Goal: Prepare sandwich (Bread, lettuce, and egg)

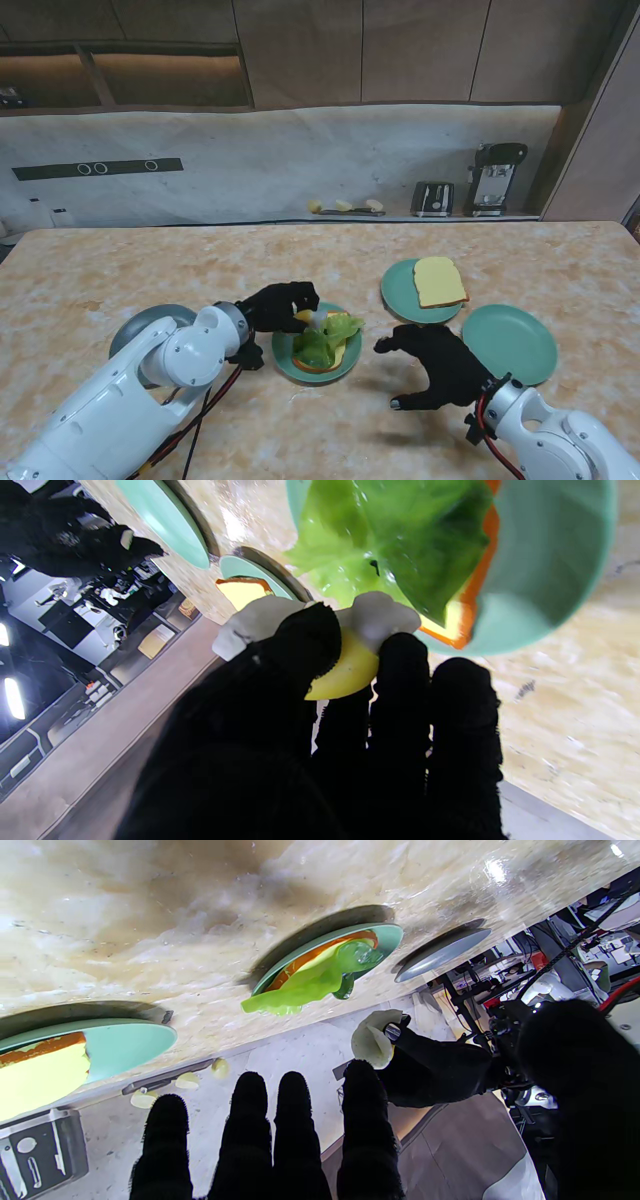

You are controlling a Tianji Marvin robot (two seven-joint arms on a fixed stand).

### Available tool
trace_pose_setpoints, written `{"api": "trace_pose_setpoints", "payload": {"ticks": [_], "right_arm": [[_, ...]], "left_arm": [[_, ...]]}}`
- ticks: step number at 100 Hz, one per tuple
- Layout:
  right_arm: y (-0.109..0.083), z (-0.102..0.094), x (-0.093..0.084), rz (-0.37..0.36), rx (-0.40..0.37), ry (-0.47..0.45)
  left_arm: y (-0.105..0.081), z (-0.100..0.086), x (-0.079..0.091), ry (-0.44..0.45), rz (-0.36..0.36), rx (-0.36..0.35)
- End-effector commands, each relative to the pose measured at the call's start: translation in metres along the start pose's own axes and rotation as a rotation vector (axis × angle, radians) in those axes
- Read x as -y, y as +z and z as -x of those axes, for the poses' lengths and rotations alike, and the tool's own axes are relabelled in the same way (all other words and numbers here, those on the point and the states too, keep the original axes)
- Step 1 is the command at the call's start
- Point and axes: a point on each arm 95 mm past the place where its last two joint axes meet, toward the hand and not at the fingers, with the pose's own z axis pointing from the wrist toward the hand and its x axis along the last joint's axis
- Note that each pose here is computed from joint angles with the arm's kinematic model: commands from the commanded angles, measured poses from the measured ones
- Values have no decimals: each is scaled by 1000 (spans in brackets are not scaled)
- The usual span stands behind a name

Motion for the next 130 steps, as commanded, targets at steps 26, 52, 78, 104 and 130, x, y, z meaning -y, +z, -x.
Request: {"api": "trace_pose_setpoints", "payload": {"ticks": [26, 52, 78, 104, 130], "right_arm": [[-5, 1, 7, -26, 20, 5], [-8, 2, 8, -27, 26, 1], [-9, 4, 8, -31, 34, 3], [-9, 4, 9, -31, 35, 6], [-9, 5, 9, -34, 37, 5]], "left_arm": [[15, -8, -15, 20, 80, -27], [23, -7, -15, 123, 97, -29], [27, -3, -18, 143, 136, 2], [27, -1, -20, 201, 163, -1], [21, 0, -19, 223, 168, 1]]}}
